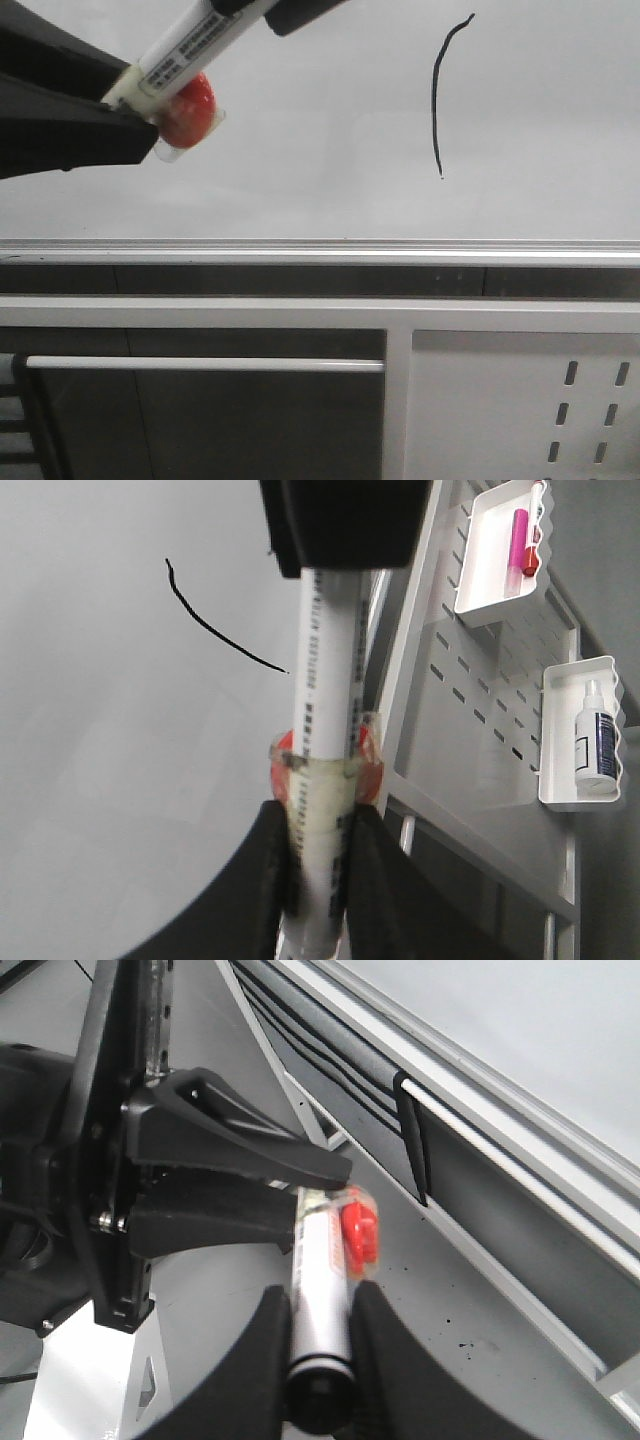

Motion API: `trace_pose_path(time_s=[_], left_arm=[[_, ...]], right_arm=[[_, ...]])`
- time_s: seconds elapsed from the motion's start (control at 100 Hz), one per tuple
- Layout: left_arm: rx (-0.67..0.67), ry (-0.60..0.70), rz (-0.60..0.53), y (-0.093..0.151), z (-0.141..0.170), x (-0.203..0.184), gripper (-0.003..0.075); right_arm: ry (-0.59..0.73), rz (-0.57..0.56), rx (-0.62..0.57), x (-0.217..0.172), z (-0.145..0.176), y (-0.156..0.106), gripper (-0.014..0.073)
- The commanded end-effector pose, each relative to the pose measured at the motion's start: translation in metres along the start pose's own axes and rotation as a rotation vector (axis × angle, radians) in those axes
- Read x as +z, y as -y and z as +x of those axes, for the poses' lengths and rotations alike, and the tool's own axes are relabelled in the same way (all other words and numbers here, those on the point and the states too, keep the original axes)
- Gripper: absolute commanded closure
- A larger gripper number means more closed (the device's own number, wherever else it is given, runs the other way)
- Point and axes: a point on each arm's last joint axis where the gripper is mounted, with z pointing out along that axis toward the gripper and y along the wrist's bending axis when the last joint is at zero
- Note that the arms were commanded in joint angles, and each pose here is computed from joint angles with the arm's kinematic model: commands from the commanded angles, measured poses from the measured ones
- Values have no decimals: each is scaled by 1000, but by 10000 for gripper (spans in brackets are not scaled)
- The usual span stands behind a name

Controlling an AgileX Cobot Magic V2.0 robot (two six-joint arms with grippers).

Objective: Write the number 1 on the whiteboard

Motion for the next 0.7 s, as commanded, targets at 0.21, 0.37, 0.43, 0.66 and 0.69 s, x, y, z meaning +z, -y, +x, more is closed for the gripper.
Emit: trace_pose_path(time_s=[0.21,0.37,0.43,0.66,0.69], left_arm=[[-76,63,-44,-10,-12,-1,738],[-337,61,-103,-16,-10,-1,738],[-474,62,-133,-19,-9,-2,738],[-743,123,-220,-26,-7,-4,738],[-761,128,-229,-27,-7,-4,738]], right_arm=[[120,40,-92,-12,-17,2,178],[163,81,-174,-16,-22,4,71],[176,105,-218,-24,-24,5,71],[202,232,-369,-69,-22,11,88],[198,239,-369,-75,-20,11,106]])
